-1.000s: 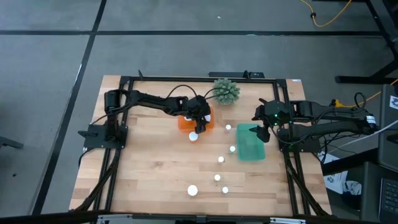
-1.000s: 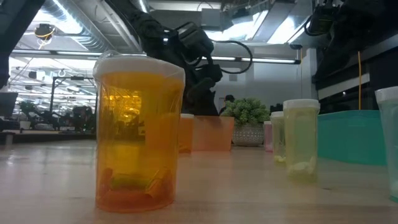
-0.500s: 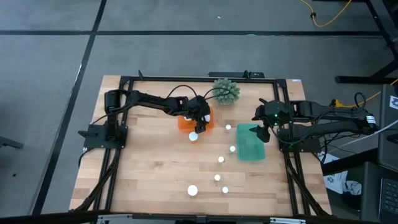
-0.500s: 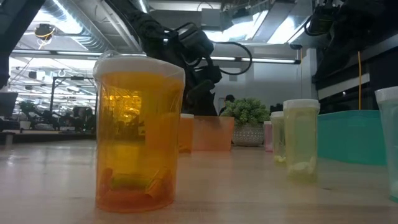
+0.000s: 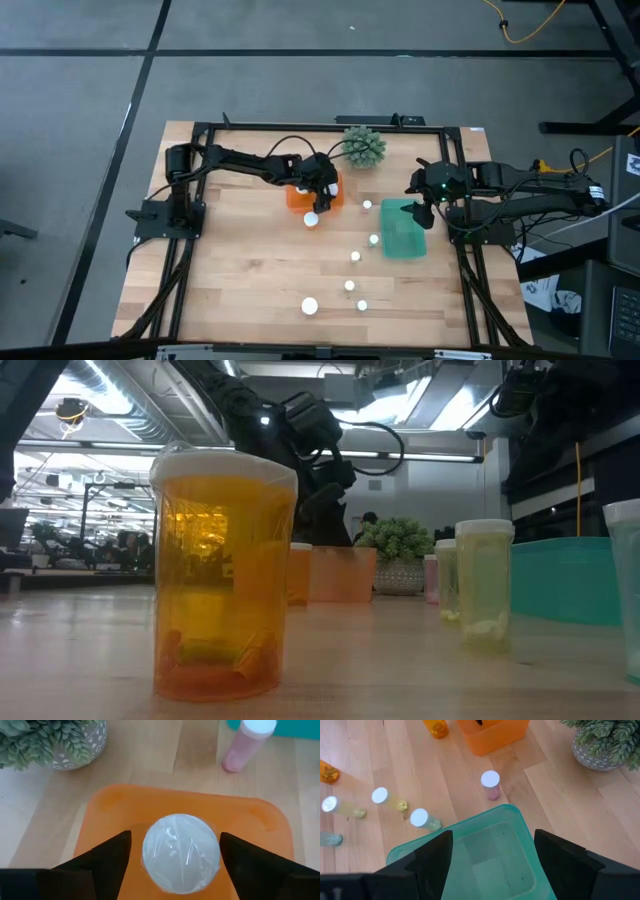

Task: Pick and place medicine bottles into bin by pill shape (circle, oval)
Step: Put the orange pill bottle into the orange bin

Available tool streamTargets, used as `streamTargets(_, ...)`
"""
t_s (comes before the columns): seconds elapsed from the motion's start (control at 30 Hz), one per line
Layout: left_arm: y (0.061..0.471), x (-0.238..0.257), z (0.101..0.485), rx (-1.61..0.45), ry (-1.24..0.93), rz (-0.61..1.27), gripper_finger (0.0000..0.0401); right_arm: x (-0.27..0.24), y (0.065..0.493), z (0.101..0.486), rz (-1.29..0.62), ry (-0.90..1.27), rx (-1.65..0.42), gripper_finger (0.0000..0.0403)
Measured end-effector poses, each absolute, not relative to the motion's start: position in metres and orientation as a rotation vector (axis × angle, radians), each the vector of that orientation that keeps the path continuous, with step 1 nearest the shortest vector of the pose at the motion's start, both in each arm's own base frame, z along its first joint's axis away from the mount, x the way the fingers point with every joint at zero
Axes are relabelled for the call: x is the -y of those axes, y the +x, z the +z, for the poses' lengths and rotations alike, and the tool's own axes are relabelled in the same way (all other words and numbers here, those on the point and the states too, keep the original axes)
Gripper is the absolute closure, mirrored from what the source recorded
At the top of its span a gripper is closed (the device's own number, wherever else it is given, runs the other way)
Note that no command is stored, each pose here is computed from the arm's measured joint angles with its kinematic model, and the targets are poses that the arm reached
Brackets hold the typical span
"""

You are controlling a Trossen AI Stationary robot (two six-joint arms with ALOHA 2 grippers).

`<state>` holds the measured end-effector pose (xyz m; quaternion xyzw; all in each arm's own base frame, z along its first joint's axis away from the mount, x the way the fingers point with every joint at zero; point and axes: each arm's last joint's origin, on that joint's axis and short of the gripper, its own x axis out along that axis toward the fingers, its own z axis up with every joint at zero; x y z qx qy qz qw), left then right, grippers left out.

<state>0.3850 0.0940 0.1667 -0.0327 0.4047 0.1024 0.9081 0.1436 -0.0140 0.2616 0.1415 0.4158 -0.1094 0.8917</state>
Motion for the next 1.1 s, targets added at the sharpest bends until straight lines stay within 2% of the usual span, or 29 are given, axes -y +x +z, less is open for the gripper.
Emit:
streamTargets(0.17,0.383,-0.094,0.180,-0.804,-0.027,0.217,0.0090,0.014,0.144,0.262,-0.227,0.294,-0.863,0.0121)
streamTargets(0.4,0.368,-0.086,0.230,-0.689,-0.015,0.240,0.0092,0.014,0.143,0.262,-0.227,0.294,-0.865,0.0121)
streamTargets(0.53,0.355,-0.064,0.259,-0.641,-0.141,0.242,0.0090,0.014,0.143,0.261,-0.228,0.294,-0.866,0.0121)
streamTargets(0.67,0.338,-0.026,0.271,-0.724,-0.160,0.157,0.0095,0.014,0.143,0.261,-0.228,0.294,-0.868,0.0121)
streamTargets(0.83,0.317,0.036,0.268,-0.907,-0.061,0.008,0.0097,0.014,0.143,0.261,-0.228,0.294,-0.869,0.0121)
streamTargets(1.1,0.315,0.123,0.212,-1.116,0.140,-0.155,0.0097,0.014,0.143,0.261,-0.228,0.295,-0.865,0.0121)
